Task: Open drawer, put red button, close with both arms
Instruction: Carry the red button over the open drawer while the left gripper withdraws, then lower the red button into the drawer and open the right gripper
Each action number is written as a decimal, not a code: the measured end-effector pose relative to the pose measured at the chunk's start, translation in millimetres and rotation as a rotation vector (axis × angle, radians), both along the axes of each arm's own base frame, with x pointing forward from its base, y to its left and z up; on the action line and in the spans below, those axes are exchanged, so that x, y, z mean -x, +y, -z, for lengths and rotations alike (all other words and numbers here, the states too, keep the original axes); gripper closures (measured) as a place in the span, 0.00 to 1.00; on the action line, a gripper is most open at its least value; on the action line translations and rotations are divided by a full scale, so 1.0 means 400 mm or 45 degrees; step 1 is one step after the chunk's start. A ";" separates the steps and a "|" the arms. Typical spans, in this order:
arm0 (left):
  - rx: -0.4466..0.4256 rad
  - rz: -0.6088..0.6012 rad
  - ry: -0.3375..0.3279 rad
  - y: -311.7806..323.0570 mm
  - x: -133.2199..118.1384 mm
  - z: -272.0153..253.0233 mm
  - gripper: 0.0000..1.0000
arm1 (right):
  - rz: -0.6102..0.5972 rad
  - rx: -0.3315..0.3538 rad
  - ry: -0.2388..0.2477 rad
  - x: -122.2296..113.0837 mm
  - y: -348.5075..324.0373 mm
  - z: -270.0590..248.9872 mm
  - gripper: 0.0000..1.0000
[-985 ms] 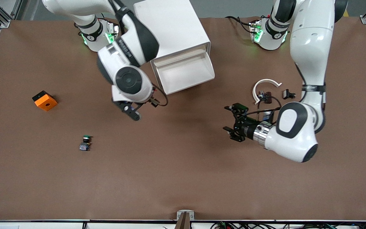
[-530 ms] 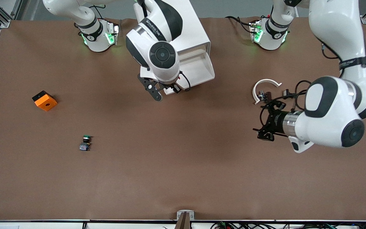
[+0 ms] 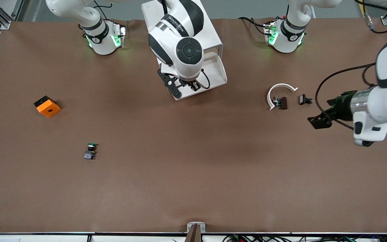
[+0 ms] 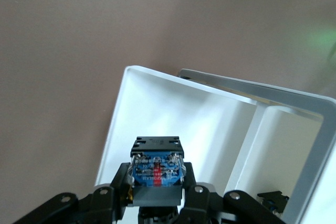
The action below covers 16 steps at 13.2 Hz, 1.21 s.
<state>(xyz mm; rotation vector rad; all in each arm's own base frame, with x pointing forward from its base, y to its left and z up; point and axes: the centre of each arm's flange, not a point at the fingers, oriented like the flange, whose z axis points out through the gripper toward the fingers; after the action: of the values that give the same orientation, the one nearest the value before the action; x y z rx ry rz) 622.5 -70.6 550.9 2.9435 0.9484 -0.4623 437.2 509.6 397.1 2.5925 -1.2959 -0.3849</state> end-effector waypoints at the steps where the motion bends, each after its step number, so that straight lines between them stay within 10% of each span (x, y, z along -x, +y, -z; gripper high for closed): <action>1: -0.022 0.042 -0.020 0.021 0.022 -0.028 0.00 | -0.008 0.008 0.010 0.011 0.005 0.011 0.56; 16: -0.120 0.379 -0.401 0.133 0.185 -0.190 0.00 | 0.022 -0.001 0.081 0.018 0.038 0.139 0.56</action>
<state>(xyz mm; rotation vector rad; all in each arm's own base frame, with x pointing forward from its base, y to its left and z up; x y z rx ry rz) 548.3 -17.2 627.1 3.1213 0.5151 0.0505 429.9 524.6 341.6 2.5493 -1.2980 -0.4675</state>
